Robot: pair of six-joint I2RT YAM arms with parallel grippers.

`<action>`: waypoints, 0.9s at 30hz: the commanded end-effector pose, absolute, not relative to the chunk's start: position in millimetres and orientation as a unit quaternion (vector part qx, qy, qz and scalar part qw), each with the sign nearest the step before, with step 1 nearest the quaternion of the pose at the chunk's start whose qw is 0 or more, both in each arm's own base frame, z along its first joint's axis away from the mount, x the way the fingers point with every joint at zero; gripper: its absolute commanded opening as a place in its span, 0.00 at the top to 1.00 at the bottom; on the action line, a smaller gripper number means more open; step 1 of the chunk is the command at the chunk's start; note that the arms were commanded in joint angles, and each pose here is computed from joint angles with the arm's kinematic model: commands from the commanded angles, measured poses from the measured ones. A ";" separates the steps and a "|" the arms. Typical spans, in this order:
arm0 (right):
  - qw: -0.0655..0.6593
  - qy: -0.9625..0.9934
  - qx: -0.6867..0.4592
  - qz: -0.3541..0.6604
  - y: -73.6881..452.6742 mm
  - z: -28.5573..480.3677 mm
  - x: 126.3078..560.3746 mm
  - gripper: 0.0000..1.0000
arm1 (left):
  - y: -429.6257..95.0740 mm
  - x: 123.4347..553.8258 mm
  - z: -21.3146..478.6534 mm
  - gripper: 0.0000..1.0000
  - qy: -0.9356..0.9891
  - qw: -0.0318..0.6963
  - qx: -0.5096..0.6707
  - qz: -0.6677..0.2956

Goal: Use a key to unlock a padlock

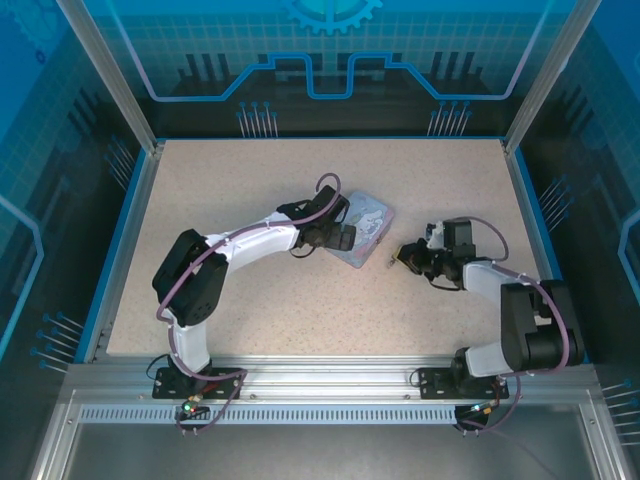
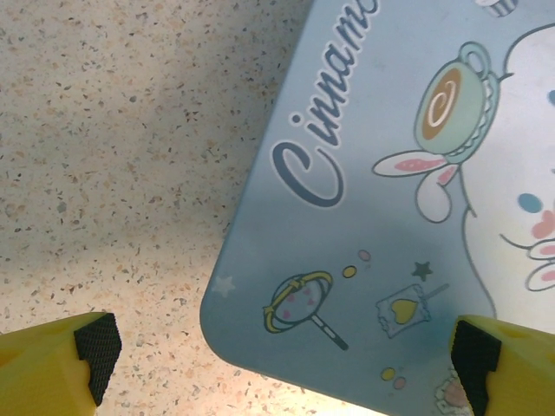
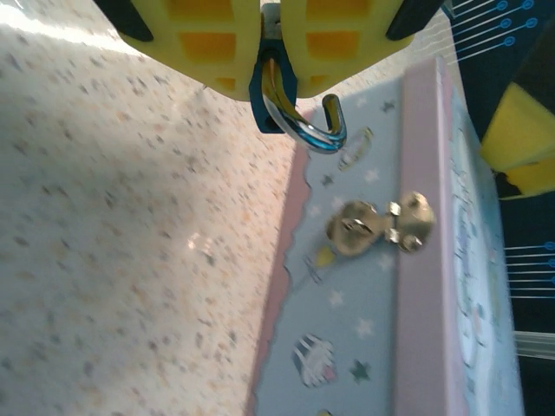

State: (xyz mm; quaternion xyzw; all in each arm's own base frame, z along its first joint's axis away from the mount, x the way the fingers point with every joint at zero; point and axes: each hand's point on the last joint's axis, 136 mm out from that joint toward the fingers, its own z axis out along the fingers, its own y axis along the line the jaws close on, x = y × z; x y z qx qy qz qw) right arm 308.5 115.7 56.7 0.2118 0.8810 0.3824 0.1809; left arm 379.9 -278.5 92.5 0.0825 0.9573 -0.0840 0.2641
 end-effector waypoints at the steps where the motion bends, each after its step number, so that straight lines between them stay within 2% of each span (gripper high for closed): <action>1: 0.156 0.899 0.230 0.338 102.1 42.1 287.5 1.00 | -279.4 377.9 132.9 0.01 0.949 0.281 0.092 -0.108; 9: 0.150 0.902 0.276 0.296 74.3 28.2 276.2 1.00 | -266.2 364.0 185.1 0.01 0.935 0.318 0.075 -0.140; 13: 0.143 0.899 0.303 0.283 59.7 21.5 273.7 0.90 | -253.4 357.0 205.3 0.01 0.928 0.336 0.060 -0.148; 16: 0.143 0.895 0.320 0.277 49.1 21.2 271.7 0.77 | -242.7 352.8 218.5 0.01 0.924 0.348 0.048 -0.151; 19: 0.155 0.888 0.333 0.276 40.1 29.0 269.9 0.52 | -232.7 349.4 230.5 0.01 0.920 0.361 0.037 -0.152; 24: 0.193 0.878 0.345 0.272 26.3 56.1 266.0 0.23 | -218.0 343.8 243.4 0.01 0.914 0.376 0.019 -0.151; 27: 0.216 0.873 0.344 0.270 20.0 75.7 265.8 0.09 | -209.2 342.1 246.2 0.01 0.912 0.383 0.005 -0.145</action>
